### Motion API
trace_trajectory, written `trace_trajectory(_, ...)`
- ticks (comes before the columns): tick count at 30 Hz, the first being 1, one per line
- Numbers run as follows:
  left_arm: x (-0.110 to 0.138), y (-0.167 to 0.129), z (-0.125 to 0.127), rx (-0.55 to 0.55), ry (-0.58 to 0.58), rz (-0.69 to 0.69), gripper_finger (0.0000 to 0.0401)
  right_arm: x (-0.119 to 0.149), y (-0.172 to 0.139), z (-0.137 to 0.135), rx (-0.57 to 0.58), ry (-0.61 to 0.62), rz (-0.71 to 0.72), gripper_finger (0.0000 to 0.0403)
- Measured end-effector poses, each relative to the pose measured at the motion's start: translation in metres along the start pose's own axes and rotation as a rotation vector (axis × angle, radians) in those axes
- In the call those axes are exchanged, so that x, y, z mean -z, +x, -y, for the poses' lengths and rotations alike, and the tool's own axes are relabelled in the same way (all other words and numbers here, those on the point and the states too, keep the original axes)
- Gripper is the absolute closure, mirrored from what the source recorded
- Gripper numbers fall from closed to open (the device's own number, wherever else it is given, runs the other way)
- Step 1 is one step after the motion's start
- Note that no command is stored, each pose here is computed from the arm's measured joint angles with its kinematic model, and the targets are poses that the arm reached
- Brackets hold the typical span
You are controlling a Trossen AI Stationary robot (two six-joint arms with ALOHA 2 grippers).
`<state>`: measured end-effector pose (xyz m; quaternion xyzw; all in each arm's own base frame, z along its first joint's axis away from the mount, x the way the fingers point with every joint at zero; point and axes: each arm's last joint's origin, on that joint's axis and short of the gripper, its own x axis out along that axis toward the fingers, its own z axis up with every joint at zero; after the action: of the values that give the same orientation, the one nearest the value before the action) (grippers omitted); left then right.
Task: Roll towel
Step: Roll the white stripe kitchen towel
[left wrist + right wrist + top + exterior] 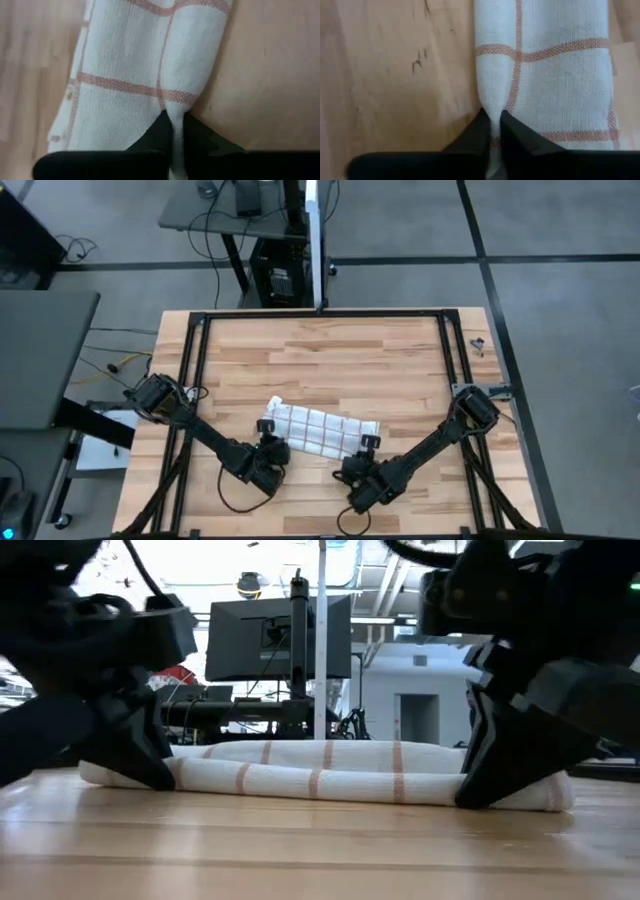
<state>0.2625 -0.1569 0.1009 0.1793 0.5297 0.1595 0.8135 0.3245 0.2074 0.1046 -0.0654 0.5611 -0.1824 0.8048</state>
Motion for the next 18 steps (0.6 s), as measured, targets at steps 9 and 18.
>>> trace_trajectory(9,-0.01,-0.041,-0.018,0.428,-0.206,-0.103,0.0399,-0.009,-0.035,0.0,-0.289,0.174,-0.018,0.0399)
trace_trajectory(18,0.0,-0.054,-0.015,0.788,-0.378,-0.164,0.0401,-0.013,-0.049,-0.006,-0.647,0.226,-0.063,0.0401)
